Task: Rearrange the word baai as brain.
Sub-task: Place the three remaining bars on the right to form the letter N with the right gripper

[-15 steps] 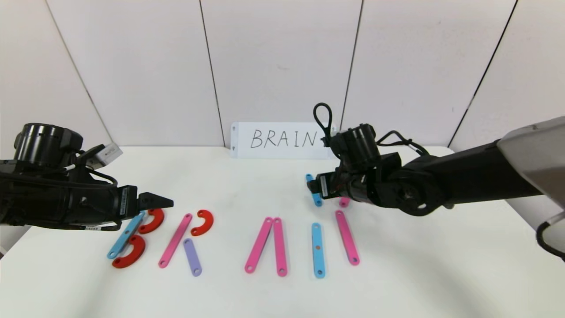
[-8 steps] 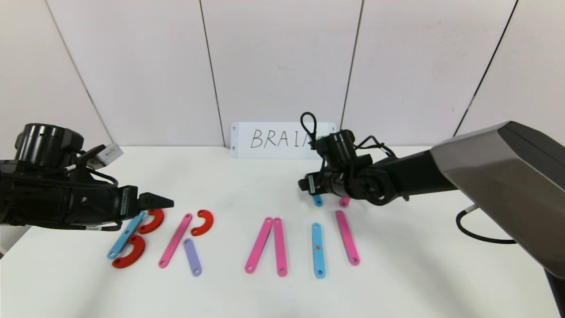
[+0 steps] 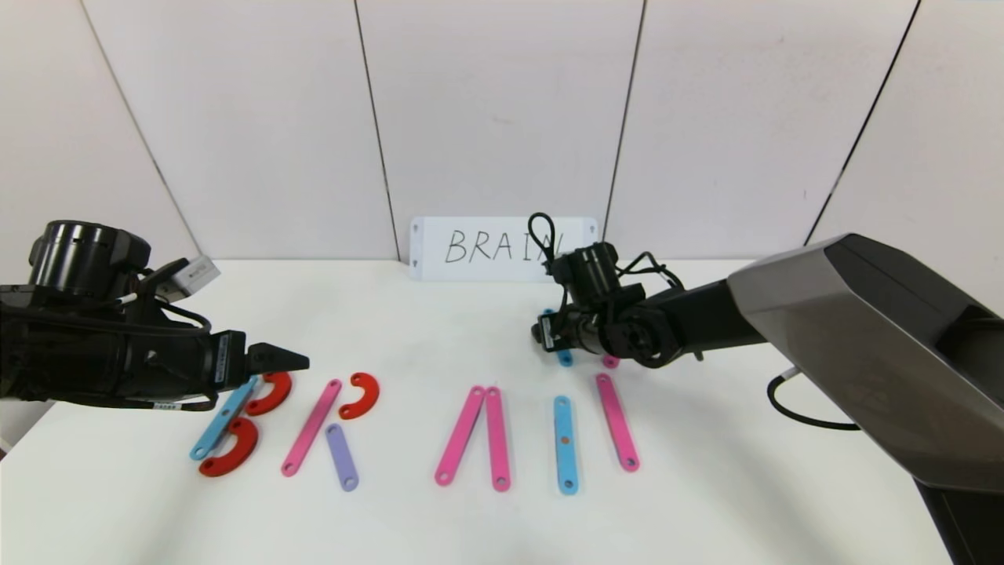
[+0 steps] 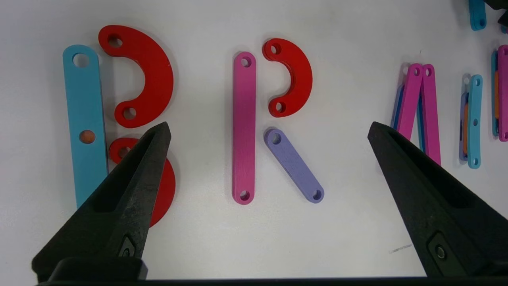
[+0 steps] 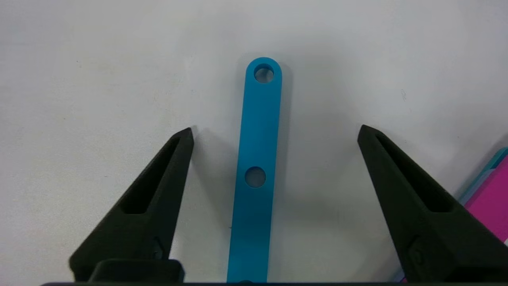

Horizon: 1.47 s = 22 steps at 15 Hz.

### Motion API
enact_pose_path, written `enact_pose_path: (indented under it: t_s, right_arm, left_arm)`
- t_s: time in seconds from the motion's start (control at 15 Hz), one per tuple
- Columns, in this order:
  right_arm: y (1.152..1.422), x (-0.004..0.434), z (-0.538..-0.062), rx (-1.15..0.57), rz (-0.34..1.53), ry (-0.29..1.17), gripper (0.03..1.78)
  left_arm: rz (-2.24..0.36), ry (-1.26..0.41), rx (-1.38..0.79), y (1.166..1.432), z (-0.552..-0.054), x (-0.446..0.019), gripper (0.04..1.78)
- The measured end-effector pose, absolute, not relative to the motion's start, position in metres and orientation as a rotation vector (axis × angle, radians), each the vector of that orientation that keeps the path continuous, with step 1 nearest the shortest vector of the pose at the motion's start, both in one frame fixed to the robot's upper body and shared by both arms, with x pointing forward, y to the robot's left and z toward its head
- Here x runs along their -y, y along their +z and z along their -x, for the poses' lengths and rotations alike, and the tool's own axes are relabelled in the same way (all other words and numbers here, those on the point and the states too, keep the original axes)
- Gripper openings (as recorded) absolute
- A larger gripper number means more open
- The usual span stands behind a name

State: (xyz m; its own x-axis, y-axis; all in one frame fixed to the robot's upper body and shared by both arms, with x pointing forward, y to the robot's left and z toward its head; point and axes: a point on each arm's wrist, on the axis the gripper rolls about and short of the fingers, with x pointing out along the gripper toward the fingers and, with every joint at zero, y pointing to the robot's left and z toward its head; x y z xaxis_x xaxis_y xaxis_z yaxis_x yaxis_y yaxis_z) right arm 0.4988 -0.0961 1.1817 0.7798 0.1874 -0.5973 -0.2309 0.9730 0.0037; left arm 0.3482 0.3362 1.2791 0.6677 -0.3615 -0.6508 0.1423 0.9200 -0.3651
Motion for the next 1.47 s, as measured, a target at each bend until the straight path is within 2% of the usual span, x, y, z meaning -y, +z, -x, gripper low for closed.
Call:
enact_pose_path:
  t_s: [0.33,0.47,0.93,1.47]
  right_arm:
    - [1.179,0.096,-0.499,-0.642,0.07,0.223,0.54]
    - [1.177,0.096,-0.5,-0.644,0.07,0.222,0.31]
    - [1.182,0.099,-0.493,-0.655,0.073,0.222,0.27]
    - [1.231,0.132,-0.437,-0.663,0.06,0.304,0.27]
  left_arm:
    - [0.296,-0.29,-0.793,1.279,-0.348,-0.336,1.74]
    - [0.296,-0.289,-0.792,1.279,-0.348,-0.336,1.74]
    - [0.296,-0.29,-0.792,1.279,-0.348,-0.336,1.74]
    - [0.296,-0.289,-0.792,1.279,-0.348,-0.336,1.74]
